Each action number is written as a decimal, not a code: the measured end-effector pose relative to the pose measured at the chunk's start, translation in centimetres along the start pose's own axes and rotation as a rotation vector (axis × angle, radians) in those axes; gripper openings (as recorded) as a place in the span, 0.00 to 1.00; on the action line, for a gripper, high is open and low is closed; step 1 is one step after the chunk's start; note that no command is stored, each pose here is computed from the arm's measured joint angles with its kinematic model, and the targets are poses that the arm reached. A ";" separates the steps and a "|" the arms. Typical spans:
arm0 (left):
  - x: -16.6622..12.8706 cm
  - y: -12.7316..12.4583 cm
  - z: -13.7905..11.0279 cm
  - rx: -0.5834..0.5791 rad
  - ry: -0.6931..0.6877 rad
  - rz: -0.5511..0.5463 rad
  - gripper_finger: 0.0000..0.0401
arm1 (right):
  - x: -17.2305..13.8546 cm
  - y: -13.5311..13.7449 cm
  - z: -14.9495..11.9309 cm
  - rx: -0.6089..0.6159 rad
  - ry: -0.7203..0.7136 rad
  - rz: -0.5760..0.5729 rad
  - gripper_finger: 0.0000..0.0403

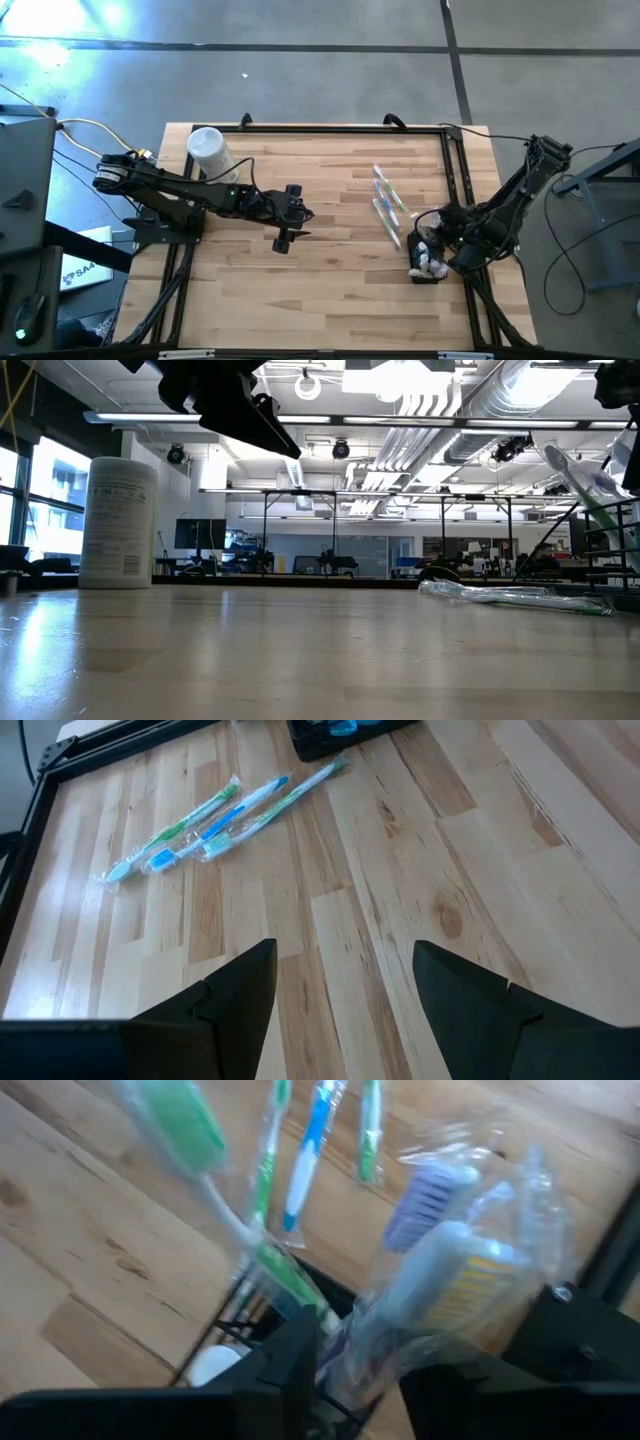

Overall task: Pick & Place toothbrushing station
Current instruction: Put the orange toothbrush into the black mesh organizer, then put the top green toothbrush into the black mesh organizer

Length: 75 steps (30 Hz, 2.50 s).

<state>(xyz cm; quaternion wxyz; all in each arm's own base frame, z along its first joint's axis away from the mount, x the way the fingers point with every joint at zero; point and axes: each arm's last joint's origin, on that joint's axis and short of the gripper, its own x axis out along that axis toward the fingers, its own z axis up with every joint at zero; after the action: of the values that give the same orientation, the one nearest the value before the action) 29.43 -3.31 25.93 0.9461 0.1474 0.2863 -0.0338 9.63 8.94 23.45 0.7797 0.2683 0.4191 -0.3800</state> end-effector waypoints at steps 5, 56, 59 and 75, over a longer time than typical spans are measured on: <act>0.0 0.0 0.0 0.003 0.000 0.000 0.58 | 0.0 -0.3 0.0 0.026 0.035 -0.039 0.32; 0.0 0.0 -0.4 0.000 0.051 0.038 0.58 | -10.5 6.0 8.6 -0.374 -0.764 0.372 0.00; 0.0 0.0 -0.5 0.000 0.056 0.040 0.58 | -9.6 7.5 9.8 -0.412 -0.768 0.335 0.00; -0.9 0.3 -1.7 -0.016 0.210 0.164 0.58 | 2.6 6.5 19.9 -0.293 -0.376 0.075 0.09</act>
<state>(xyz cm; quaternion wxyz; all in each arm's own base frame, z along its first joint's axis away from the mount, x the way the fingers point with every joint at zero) 27.84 -2.54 25.19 0.9117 0.1654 0.3711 0.0615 24.84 -2.99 31.97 0.8881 0.0924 0.3071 -0.3293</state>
